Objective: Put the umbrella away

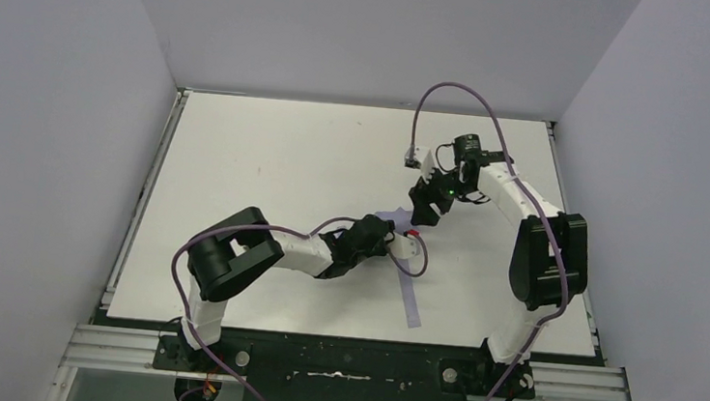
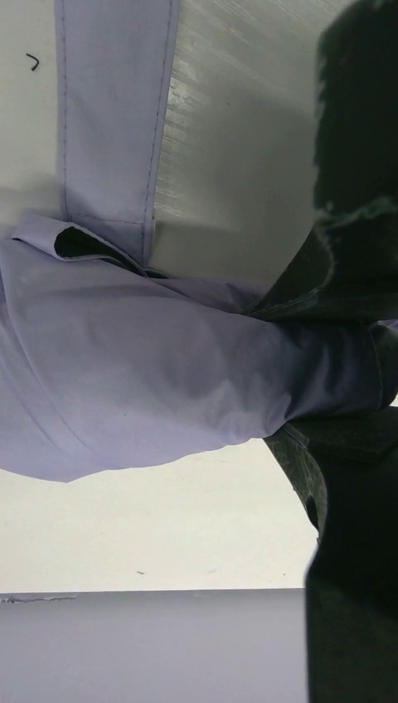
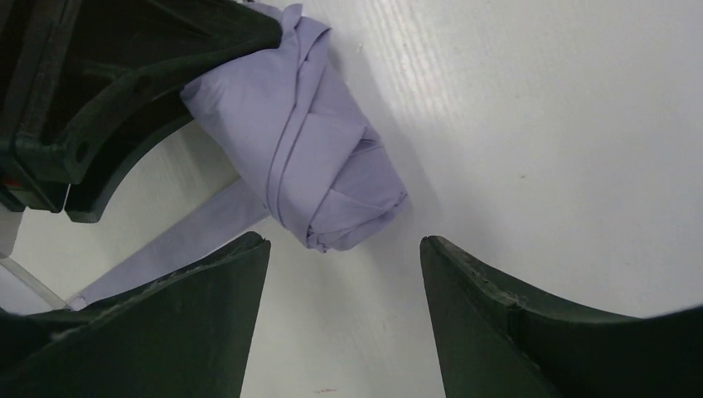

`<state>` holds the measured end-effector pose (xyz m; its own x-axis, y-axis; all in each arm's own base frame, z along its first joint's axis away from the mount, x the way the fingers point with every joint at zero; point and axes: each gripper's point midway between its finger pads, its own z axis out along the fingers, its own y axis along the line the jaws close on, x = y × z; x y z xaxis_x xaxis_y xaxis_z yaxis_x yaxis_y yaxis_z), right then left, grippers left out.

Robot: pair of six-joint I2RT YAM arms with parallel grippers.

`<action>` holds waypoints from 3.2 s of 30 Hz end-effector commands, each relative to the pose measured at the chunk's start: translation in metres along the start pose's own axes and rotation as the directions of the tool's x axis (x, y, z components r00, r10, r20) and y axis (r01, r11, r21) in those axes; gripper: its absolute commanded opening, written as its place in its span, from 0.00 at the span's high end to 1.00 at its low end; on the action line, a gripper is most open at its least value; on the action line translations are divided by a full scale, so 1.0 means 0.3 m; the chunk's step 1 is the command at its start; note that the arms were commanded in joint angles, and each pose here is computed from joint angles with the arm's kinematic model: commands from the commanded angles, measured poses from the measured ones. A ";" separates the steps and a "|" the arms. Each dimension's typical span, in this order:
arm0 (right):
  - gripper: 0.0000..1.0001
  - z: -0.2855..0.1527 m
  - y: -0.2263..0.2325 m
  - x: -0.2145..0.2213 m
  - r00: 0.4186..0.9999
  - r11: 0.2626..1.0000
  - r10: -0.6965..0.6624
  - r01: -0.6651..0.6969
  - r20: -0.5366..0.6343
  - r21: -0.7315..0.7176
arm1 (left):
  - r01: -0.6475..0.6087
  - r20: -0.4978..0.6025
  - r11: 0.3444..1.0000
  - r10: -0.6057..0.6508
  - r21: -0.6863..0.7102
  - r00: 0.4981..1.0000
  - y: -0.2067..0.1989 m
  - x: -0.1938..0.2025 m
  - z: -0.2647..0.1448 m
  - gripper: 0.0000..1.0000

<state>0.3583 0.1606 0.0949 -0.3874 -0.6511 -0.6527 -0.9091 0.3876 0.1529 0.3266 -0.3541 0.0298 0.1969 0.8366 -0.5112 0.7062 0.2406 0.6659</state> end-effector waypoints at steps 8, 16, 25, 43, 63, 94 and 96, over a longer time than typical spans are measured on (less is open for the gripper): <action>0.33 0.041 0.030 -0.030 0.983 0.984 -0.167 0.161 -0.072 -0.082 | -0.116 -0.061 0.971 0.131 0.208 0.989 -0.210 0.117 -0.012 1.00; 0.52 0.114 0.029 0.078 0.973 0.985 -0.094 0.060 -0.211 -0.161 | -0.102 -0.064 0.977 0.116 0.188 0.991 -0.196 0.108 -0.008 1.00; 0.83 0.151 -0.011 0.165 0.952 0.995 -0.031 0.000 -0.304 -0.103 | -0.053 -0.041 0.989 0.059 0.135 0.997 -0.138 0.060 -0.023 1.00; 0.88 0.155 0.001 0.190 0.961 0.988 -0.118 0.138 -0.250 0.063 | 0.268 0.199 0.959 -0.282 0.096 0.938 0.128 -0.182 -0.352 0.46; 0.89 0.167 0.104 0.179 0.923 0.873 -0.336 0.379 -0.186 0.306 | 0.626 0.188 0.718 -0.690 0.305 0.699 0.449 -0.126 -0.365 0.30; 0.91 0.169 0.195 0.221 0.903 0.845 -0.367 0.424 -0.224 0.325 | 0.663 -0.202 0.387 -0.748 0.641 0.632 0.131 -0.069 0.000 0.11; 0.91 0.173 0.194 0.218 0.906 0.847 -0.363 0.418 -0.218 0.328 | 0.650 -0.212 0.377 -0.737 0.660 0.642 0.106 -0.073 -0.010 0.11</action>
<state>0.3107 0.1819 0.0443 -0.0043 -0.8575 -0.5145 -0.8425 0.2803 -0.4601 0.3464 -0.3474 0.0486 -0.5795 0.4640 -0.6700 0.8127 0.3898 -0.4330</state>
